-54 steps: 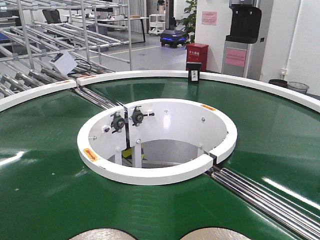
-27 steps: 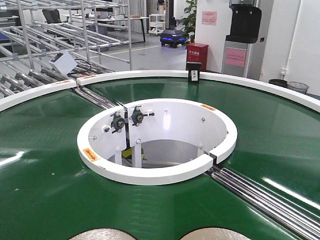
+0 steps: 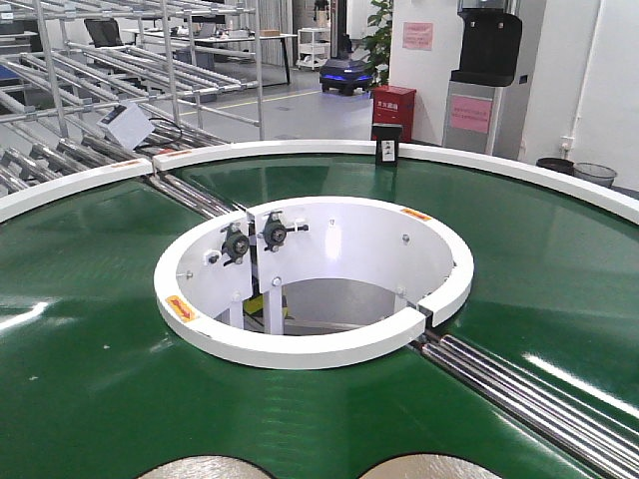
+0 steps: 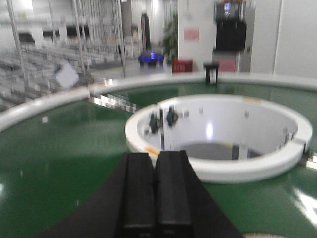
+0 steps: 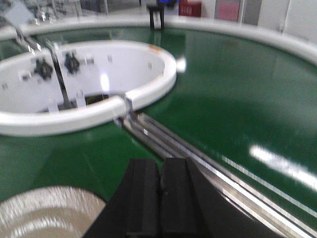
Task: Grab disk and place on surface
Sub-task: 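Move both grippers down toward the rims of the two cream plates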
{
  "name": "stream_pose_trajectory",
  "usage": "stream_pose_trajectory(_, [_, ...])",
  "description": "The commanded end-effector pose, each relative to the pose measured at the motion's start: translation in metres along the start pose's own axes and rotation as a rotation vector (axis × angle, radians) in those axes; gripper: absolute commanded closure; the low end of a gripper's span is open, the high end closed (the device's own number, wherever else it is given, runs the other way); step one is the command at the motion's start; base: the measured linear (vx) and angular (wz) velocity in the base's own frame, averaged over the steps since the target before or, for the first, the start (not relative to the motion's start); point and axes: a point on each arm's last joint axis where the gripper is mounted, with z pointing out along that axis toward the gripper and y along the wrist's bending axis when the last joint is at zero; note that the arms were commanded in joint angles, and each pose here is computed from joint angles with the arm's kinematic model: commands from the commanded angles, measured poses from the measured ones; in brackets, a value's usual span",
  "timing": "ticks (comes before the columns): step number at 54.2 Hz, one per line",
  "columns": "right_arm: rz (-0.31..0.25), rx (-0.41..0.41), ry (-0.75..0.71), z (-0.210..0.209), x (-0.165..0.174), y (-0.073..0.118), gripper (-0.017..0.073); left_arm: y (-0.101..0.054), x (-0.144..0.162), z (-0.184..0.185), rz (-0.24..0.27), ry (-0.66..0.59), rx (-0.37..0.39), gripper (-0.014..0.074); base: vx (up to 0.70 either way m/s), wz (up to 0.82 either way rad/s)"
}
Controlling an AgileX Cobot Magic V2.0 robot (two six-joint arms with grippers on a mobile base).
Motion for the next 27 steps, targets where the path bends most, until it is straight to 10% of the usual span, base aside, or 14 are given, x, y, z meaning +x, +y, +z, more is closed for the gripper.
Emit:
stream_pose_trajectory(1, [0.006, 0.004, -0.040, 0.012, -0.012, -0.001, 0.0547, 0.000, -0.008, 0.015, 0.001, -0.011, 0.002, 0.0559, 0.00, 0.00])
stream_pose_trajectory(27, [0.005, 0.003, 0.048, 0.026, -0.004, -0.001, 0.0210, -0.001, 0.033, 0.071, -0.008, 0.291, 0.009, 0.0069, 0.00, 0.00])
